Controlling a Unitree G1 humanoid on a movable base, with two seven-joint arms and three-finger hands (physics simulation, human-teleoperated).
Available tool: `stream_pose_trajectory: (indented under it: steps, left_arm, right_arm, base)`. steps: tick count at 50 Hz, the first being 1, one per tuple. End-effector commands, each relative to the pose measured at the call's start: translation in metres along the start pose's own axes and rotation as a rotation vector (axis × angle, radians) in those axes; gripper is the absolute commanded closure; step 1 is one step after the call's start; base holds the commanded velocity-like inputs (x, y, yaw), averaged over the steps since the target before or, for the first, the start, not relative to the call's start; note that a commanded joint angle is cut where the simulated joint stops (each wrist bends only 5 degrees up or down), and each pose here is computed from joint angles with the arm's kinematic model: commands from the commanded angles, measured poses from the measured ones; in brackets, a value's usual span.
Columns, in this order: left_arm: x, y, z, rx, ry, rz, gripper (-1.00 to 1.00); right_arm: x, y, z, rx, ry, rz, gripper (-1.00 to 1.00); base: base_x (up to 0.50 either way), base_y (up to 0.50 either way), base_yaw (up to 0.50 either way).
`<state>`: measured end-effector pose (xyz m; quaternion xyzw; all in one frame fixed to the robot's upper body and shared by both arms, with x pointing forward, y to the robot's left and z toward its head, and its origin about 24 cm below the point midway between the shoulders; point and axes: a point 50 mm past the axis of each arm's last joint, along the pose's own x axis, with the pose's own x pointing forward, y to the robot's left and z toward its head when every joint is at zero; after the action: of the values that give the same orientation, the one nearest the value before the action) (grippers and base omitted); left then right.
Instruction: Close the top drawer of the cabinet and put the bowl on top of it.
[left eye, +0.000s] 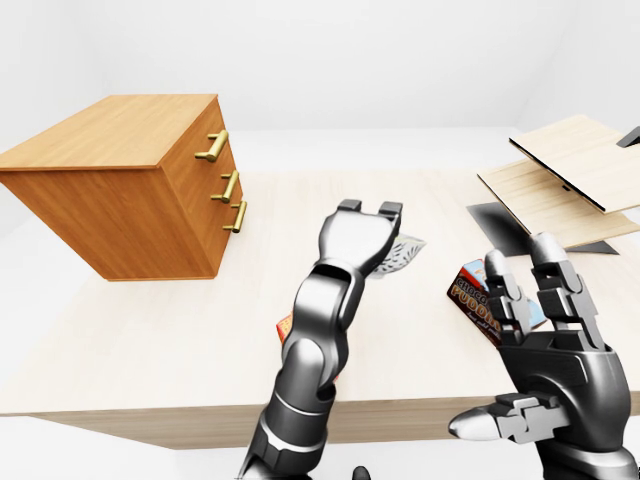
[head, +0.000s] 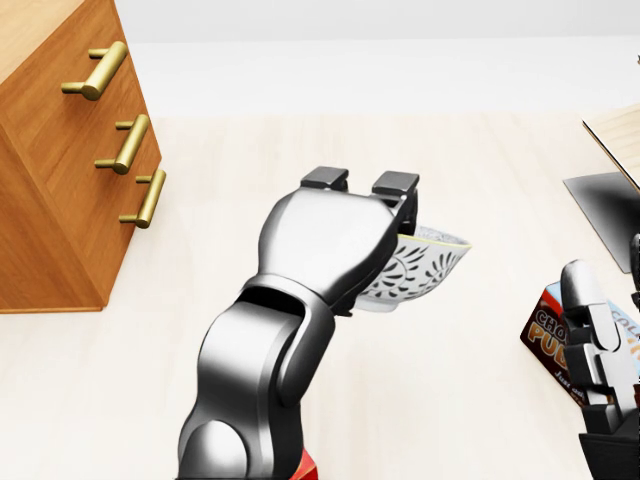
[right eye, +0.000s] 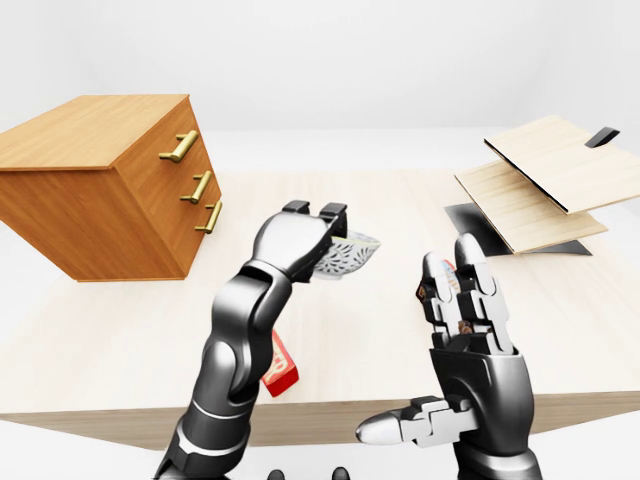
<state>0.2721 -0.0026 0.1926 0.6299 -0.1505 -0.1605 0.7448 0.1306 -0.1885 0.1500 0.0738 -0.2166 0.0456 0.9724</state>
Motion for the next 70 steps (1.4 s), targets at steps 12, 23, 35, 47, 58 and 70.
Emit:
stream_pose_trajectory:
  steps: [12,23,35,47,58,70]
  left_arm:
    - [-0.021,0.102,-0.007,-0.008,-0.083,0.389,1.0]
    - [-0.023,0.119,-0.02,-0.026,-0.137,0.497,1.0]
    - [-0.027,0.142,-0.03,-0.04,-0.195,0.619,1.0]
    - [-0.036,0.169,-0.045,-0.028,-0.221,0.733,1.0]
    - [-0.036,0.185,-0.066,0.004,-0.176,0.75,1.0]
    - [-0.054,0.196,-0.093,0.046,-0.106,0.784,1.0]
  right_arm:
    - [0.0,0.003,-0.005,0.003,0.023,0.013,-1.0]
    - [-0.001,0.004,-0.006,0.002,0.023,0.015,-1.0]
    - [0.0,0.004,-0.007,0.001,0.026,0.013,-1.0]
    - [0.0,0.006,-0.007,-0.001,0.028,0.015,-1.0]
    - [0.002,0.006,-0.008,0.0,0.03,0.016,-1.0]
    - [0.001,0.007,-0.007,0.0,0.033,0.018,-1.0]
  base:
    - [0.0,0.0,0.0]
    - [0.0,0.0,0.0]
    - [0.0,0.0,0.0]
    - [0.0,0.0,0.0]
    - [0.0,0.0,0.0]
    - [0.0,0.0,0.0]
